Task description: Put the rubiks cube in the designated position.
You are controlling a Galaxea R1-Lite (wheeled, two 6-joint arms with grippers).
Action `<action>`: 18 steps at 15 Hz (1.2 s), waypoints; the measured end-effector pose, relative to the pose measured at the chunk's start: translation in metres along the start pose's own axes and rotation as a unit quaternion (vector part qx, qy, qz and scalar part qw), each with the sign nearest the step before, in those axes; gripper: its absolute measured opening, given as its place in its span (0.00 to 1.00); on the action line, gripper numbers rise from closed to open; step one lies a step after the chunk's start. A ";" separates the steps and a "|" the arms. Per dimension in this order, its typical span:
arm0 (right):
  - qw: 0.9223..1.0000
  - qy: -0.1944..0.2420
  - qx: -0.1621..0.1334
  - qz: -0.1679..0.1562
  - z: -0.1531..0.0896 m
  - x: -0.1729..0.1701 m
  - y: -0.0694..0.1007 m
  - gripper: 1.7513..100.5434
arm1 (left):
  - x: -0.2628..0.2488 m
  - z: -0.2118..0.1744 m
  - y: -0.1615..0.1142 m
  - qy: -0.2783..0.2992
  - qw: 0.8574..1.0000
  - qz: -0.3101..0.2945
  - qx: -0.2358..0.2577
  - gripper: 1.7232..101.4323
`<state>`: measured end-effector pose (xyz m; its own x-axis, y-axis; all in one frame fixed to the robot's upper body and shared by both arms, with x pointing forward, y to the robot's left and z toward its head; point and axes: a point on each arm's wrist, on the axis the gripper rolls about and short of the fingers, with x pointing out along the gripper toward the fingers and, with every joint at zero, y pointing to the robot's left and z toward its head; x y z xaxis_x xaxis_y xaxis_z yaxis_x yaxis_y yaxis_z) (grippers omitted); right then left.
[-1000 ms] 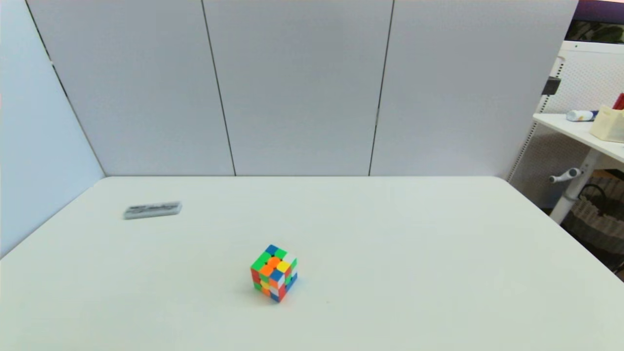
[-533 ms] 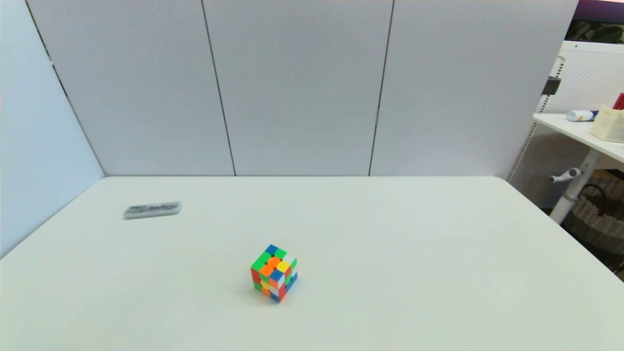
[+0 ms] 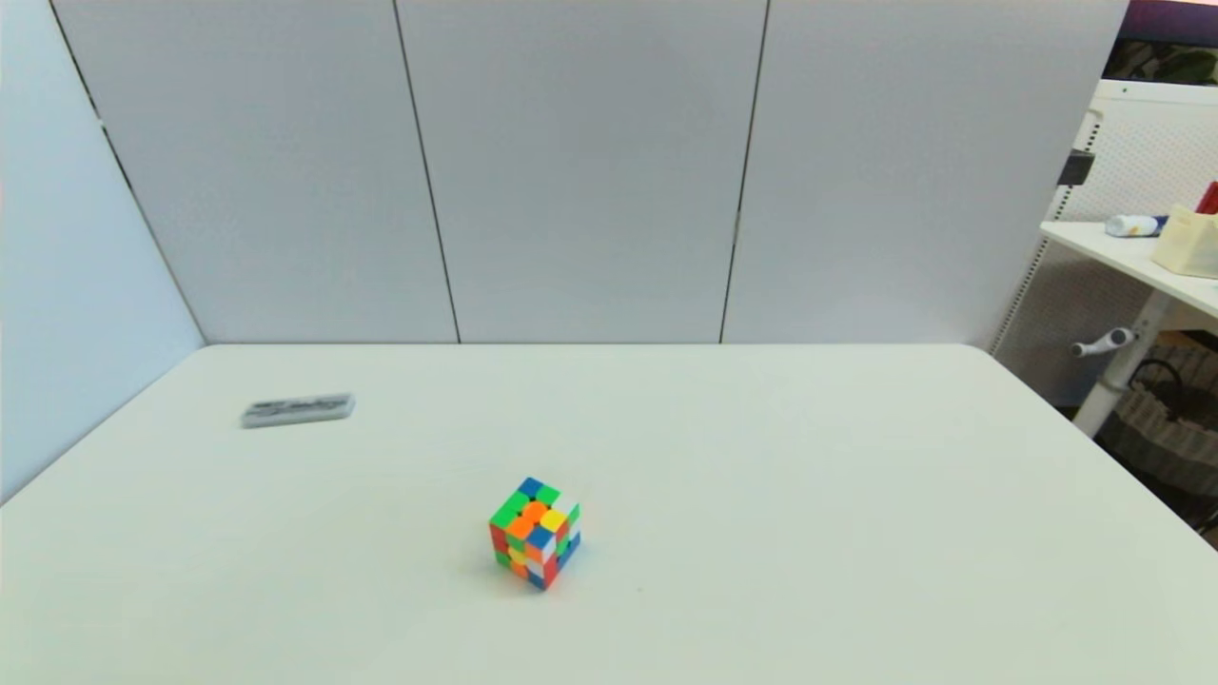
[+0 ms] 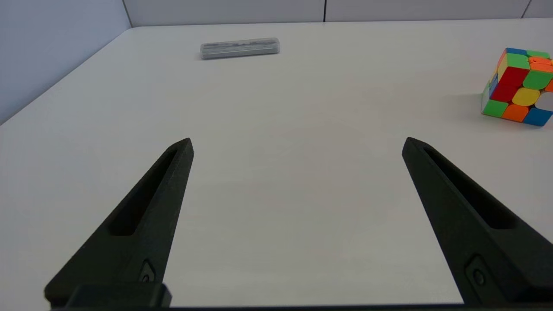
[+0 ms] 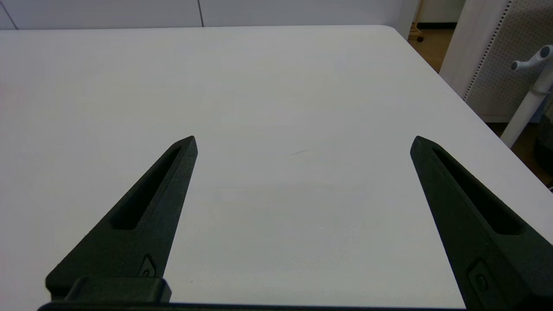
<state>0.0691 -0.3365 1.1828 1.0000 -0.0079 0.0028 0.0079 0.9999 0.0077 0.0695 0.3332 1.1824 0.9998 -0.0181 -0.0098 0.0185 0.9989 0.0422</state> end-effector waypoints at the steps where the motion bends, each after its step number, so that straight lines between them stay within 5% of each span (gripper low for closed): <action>1: 1.000 0.000 0.000 0.000 0.000 0.000 0.000 0.97 | 0.001 0.001 0.000 0.007 1.000 0.002 0.000 0.96; 4: 1.000 0.000 0.000 0.000 0.000 0.000 0.000 0.97 | 0.006 0.024 0.002 0.026 1.000 0.004 0.001 0.96; 14: 1.000 0.000 0.000 0.000 0.000 0.000 0.000 0.97 | 0.105 0.196 -0.006 0.043 0.992 -0.096 0.062 0.96; 18: 1.000 0.000 0.000 0.000 0.000 0.000 0.000 0.97 | 0.164 0.213 -0.032 0.080 0.981 -0.156 0.079 0.96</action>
<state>0.0691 -0.3365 1.1828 1.0000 -0.0079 0.0028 0.0079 0.9999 0.0077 0.2351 0.2893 1.3925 0.9311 -0.3026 -0.2038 0.3376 0.9264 0.1669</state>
